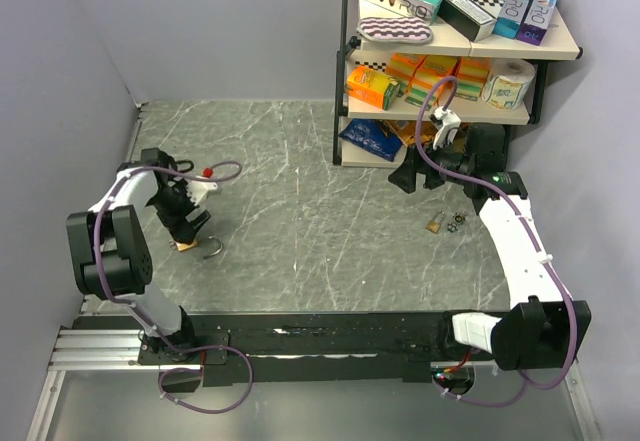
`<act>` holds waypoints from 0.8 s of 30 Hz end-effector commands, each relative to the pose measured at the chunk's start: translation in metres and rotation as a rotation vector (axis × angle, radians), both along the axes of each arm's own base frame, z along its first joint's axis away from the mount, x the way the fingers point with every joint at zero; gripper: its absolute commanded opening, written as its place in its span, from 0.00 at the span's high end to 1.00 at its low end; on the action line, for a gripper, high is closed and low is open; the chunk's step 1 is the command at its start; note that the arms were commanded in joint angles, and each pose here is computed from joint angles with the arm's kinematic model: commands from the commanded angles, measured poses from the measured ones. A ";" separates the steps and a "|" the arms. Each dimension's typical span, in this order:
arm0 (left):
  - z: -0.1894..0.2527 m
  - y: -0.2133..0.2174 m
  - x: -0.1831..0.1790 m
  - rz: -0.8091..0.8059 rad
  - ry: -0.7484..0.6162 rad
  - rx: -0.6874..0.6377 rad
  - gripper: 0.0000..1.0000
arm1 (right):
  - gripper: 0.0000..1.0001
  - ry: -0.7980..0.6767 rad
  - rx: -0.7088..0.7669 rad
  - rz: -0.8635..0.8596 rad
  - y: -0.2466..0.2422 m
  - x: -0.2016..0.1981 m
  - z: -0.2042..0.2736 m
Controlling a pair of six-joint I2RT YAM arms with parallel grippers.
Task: Lock with the key
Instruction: Pick up the lock from the center of the board.
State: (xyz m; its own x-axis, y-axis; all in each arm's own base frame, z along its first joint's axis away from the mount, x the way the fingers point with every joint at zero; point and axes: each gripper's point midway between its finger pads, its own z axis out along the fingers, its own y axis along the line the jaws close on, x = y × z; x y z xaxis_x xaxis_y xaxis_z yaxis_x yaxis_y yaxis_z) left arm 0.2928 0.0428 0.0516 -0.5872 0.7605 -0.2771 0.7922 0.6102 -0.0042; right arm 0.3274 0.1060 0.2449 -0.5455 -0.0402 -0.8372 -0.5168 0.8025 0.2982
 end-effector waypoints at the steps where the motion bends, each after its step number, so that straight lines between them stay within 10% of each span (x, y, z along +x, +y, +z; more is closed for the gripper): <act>1: -0.012 -0.001 0.009 -0.115 -0.029 0.057 0.04 | 0.01 -0.048 0.054 0.092 0.015 -0.012 0.022; 16: -0.048 0.010 -0.004 -0.126 0.025 0.169 0.08 | 0.01 -0.036 0.075 0.089 0.017 -0.016 0.018; 24: -0.041 -0.022 -0.004 -0.052 0.020 0.024 0.59 | 0.01 0.008 0.052 0.079 0.025 -0.015 0.006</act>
State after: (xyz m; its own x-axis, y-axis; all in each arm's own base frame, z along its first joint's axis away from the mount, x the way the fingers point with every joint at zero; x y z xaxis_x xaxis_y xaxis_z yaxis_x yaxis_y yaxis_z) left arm 0.2865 0.0420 0.0141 -0.5199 0.8383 -0.1643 0.8444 0.5334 0.0494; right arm 0.3113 0.1217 0.2489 -0.5579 -0.0262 -0.8295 -0.5653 0.7438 0.3567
